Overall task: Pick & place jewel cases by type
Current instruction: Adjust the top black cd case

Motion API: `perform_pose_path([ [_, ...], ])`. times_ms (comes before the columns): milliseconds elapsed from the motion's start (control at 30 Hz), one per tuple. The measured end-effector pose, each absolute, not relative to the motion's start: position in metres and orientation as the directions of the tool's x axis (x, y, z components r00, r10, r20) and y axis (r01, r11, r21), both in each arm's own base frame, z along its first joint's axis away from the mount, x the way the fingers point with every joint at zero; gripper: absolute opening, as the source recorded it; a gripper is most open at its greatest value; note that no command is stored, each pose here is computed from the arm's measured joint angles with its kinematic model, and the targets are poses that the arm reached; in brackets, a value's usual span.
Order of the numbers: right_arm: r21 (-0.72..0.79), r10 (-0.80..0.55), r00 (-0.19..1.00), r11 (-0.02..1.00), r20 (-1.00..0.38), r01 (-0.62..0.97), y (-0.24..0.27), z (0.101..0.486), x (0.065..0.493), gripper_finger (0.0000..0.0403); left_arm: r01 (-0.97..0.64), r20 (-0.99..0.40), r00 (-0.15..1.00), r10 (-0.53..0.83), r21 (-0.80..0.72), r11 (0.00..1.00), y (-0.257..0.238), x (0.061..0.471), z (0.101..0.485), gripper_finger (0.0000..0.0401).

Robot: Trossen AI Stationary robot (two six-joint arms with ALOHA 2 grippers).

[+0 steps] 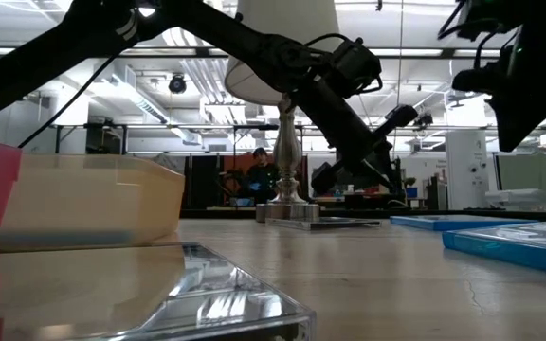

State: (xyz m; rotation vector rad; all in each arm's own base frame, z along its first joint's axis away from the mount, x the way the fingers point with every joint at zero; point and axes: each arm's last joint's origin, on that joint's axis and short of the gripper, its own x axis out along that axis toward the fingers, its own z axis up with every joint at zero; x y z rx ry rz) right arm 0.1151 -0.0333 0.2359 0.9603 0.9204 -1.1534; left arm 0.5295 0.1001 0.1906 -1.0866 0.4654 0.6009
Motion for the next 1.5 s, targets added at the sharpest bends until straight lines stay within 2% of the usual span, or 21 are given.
perform_pose_path([
  [100,0.103,-0.304,0.123,0.083,-0.945,0.991,-0.043,0.233,0.116,0.0008,-0.656,-0.622,0.753,0.218,-0.676,0.336,0.100,0.530,0.191,0.0000],
  [267,0.026,-0.276,0.039,0.053,-0.960,0.998,-0.061,0.225,0.117,0.0008,-0.655,-0.622,0.753,0.217,-0.677,0.335,0.100,0.530,0.191,0.0000],
  [467,0.020,-0.259,0.031,0.044,-0.965,0.999,-0.079,0.216,0.122,0.0008,-0.657,-0.623,0.752,0.216,-0.676,0.335,0.100,0.529,0.191,0.0000],
  [633,-0.045,-0.207,-0.045,0.000,-0.977,0.999,-0.087,0.197,0.118,0.0008,-0.655,-0.624,0.751,0.215,-0.665,0.360,0.100,0.529,0.190,0.0000],
  [767,-0.006,-0.181,-0.004,0.007,-0.983,1.000,-0.090,0.185,0.122,0.0008,-0.655,-0.625,0.751,0.214,-0.663,0.362,0.100,0.529,0.190,0.0000],
  [933,-0.021,-0.157,-0.018,0.015,-0.987,1.000,-0.091,0.176,0.125,0.0008,-0.675,-0.649,0.731,0.210,-0.643,0.360,0.100,0.526,0.180,0.0000],
  [1133,-0.012,-0.165,-0.007,0.025,-0.986,1.000,-0.092,0.176,0.126,0.0008,-0.677,-0.647,0.733,0.208,-0.668,0.308,0.099,0.522,0.162,0.0003],
  [1500,0.024,-0.201,0.030,0.035,-0.979,0.999,-0.092,0.182,0.126,0.0008,-0.639,-0.617,0.766,0.181,-0.698,0.324,0.099,0.524,0.160,0.0059],
])
